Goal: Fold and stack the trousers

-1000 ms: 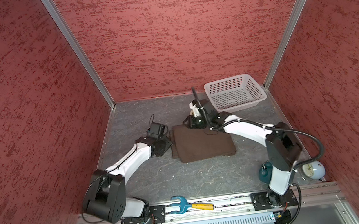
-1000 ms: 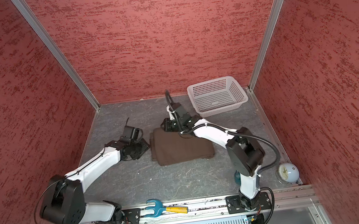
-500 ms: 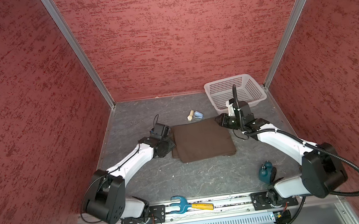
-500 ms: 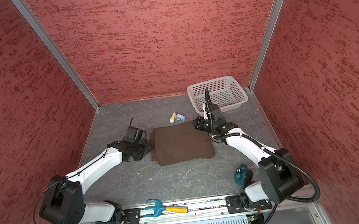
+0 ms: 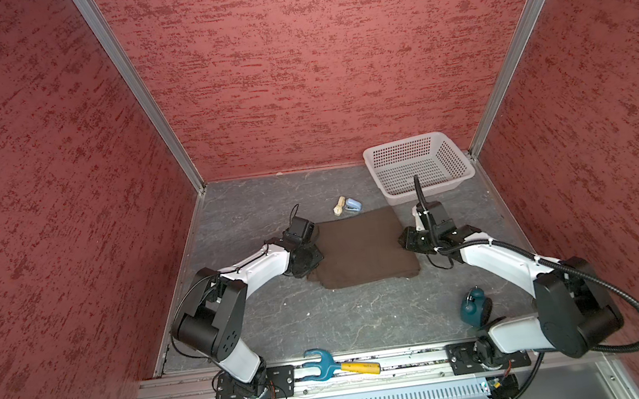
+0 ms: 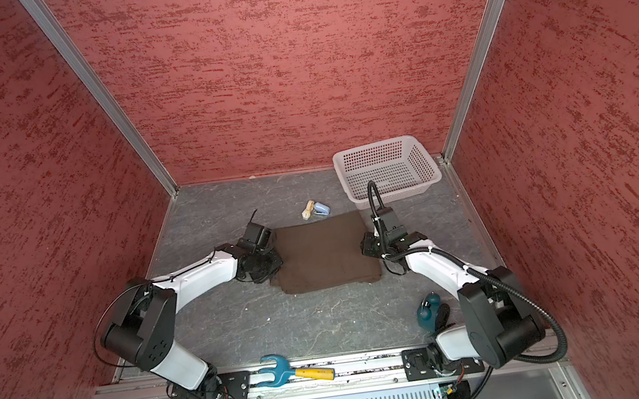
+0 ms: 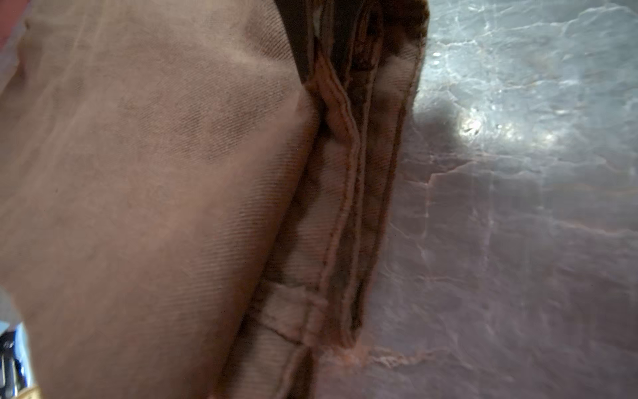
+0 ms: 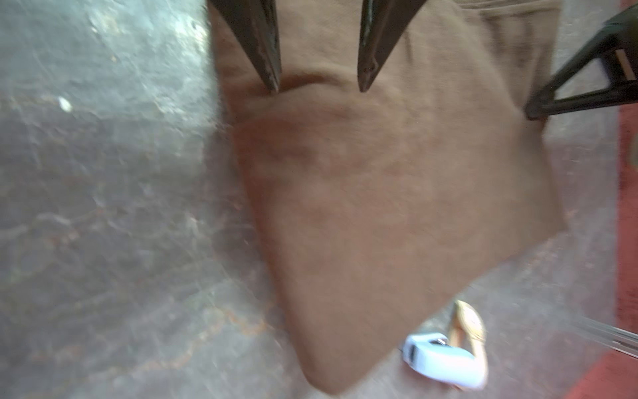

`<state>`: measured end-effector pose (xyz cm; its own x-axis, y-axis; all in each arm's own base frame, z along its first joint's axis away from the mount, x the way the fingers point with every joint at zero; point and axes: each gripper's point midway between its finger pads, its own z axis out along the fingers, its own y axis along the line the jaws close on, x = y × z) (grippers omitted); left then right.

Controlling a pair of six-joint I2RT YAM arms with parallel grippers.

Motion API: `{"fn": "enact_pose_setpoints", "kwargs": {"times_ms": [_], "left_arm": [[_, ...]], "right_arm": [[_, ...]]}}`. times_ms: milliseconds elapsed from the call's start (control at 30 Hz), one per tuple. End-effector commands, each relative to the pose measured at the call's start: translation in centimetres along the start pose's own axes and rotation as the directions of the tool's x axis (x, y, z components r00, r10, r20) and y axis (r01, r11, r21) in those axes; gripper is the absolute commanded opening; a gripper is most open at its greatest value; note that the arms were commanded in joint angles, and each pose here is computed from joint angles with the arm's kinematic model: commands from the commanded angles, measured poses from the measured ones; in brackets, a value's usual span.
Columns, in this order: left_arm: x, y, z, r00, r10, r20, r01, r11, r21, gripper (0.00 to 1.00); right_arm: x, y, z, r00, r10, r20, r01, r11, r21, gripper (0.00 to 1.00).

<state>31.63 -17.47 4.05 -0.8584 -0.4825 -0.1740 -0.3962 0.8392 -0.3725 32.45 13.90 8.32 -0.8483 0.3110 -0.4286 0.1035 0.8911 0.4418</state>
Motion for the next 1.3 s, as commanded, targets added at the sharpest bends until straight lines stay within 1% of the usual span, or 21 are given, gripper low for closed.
{"fn": "enact_pose_setpoints", "kwargs": {"times_ms": [0, 133, 233, 333, 433, 500, 533, 567, 600, 633, 667, 700, 733, 800, 833, 933, 967, 1033, 1100, 1200, 1267], "left_arm": [[-1.2, 3.0, 0.2, 0.999, -0.044, 0.014, 0.045, 0.998, -0.051, 0.00], [-3.2, 5.4, -1.3, 0.994, -0.087, 0.066, 0.091, 0.994, -0.056, 0.00], [-4.5, 6.8, -2.6, 0.988, -0.121, 0.100, 0.127, 0.991, -0.049, 0.00], [-6.2, 8.2, -4.1, 0.978, -0.149, 0.145, 0.155, 0.987, -0.030, 0.00], [-7.8, 10.8, -5.6, 0.961, -0.232, 0.153, 0.239, 0.970, -0.035, 0.00], [-9.0, 12.9, -7.3, 0.940, -0.286, 0.186, 0.302, 0.951, -0.061, 0.02], [-9.8, 13.9, -8.5, 0.925, -0.311, 0.219, 0.332, 0.941, -0.066, 0.06], [-10.6, 14.7, -9.8, 0.906, -0.338, 0.254, 0.363, 0.930, -0.058, 0.14], [-11.1, 15.2, -10.8, 0.893, -0.356, 0.276, 0.382, 0.923, -0.046, 0.24], [-11.6, 15.6, -12.0, 0.877, -0.372, 0.304, 0.402, 0.915, -0.041, 0.38], [-12.0, 15.9, -13.0, 0.866, -0.376, 0.329, 0.412, 0.910, -0.044, 0.48], [-12.2, 16.0, -13.8, 0.860, -0.373, 0.347, 0.416, 0.908, -0.056, 0.52], [-12.3, 15.9, -14.4, 0.859, -0.364, 0.360, 0.414, 0.908, -0.069, 0.53], [-12.2, 14.9, -14.7, 0.868, -0.342, 0.359, 0.390, 0.918, -0.069, 0.54], [-11.9, 13.9, -14.5, 0.882, -0.319, 0.347, 0.362, 0.930, -0.065, 0.54], [-10.3, 9.5, -13.2, 0.942, -0.156, 0.298, 0.187, 0.980, -0.076, 0.54], [-9.7, 8.2, -12.5, 0.958, -0.097, 0.270, 0.124, 0.989, -0.082, 0.54], [-7.8, 5.6, -10.9, 0.984, 0.019, 0.179, -0.002, 0.995, -0.095, 0.54], [-5.8, 3.7, -9.4, 0.991, 0.096, 0.094, -0.085, 0.990, -0.109, 0.54], [-2.6, 1.6, -7.4, 0.979, 0.205, 0.010, -0.202, 0.970, -0.136, 0.55], [-0.8, 1.4, -6.1, 0.976, 0.214, -0.044, -0.218, 0.964, -0.152, 0.59]], "right_arm": [[0.3, -1.3, 0.5, 1.000, -0.002, -0.004, 0.002, 0.999, 0.052, 0.38], [1.3, -1.7, 1.6, 0.999, 0.022, -0.040, -0.020, 0.999, 0.049, 0.36], [2.6, -0.2, 3.0, 0.995, 0.040, -0.091, -0.043, 0.999, -0.024, 0.35], [3.7, 1.7, 4.3, 0.992, 0.004, -0.127, -0.011, 0.998, -0.058, 0.34], [4.4, 3.1, 5.0, 0.988, -0.012, -0.154, -0.001, 0.997, -0.083, 0.34], [4.5, 3.8, 5.2, 0.987, -0.023, -0.156, 0.006, 0.994, -0.108, 0.34], [4.5, 3.6, 5.2, 0.988, -0.024, -0.154, 0.008, 0.995, -0.102, 0.34], [4.4, 3.5, 5.2, 0.989, -0.026, -0.148, 0.013, 0.996, -0.091, 0.34], [4.3, 3.4, 5.1, 0.989, -0.026, -0.143, 0.014, 0.996, -0.084, 0.34], [4.2, 3.4, 5.0, 0.990, -0.027, -0.140, 0.015, 0.996, -0.084, 0.34], [4.2, 3.5, 4.9, 0.990, -0.033, -0.138, 0.021, 0.996, -0.089, 0.34], [4.1, 3.6, 4.8, 0.990, -0.039, -0.134, 0.027, 0.995, -0.092, 0.34], [3.9, 3.7, 4.6, 0.991, -0.048, -0.125, 0.036, 0.995, -0.092, 0.34], [3.3, 3.7, 4.1, 0.993, -0.058, -0.100, 0.050, 0.995, -0.082, 0.34], [2.8, 3.9, 3.7, 0.994, -0.065, -0.085, 0.058, 0.995, -0.084, 0.34], [1.3, 5.2, 2.4, 0.993, -0.114, -0.024, 0.110, 0.987, -0.118, 0.35], [0.7, 5.6, 1.8, 0.991, -0.134, 0.005, 0.133, 0.983, -0.126, 0.35], [-1.0, 6.0, 0.5, 0.983, -0.168, 0.077, 0.176, 0.978, -0.110, 0.36], [-2.7, 6.4, -1.0, 0.969, -0.200, 0.144, 0.213, 0.973, -0.087, 0.38], [-4.9, 6.8, -2.9, 0.941, -0.242, 0.235, 0.259, 0.965, -0.042, 0.43], [-6.0, 6.7, -3.9, 0.930, -0.249, 0.272, 0.263, 0.965, -0.015, 0.49]]}}
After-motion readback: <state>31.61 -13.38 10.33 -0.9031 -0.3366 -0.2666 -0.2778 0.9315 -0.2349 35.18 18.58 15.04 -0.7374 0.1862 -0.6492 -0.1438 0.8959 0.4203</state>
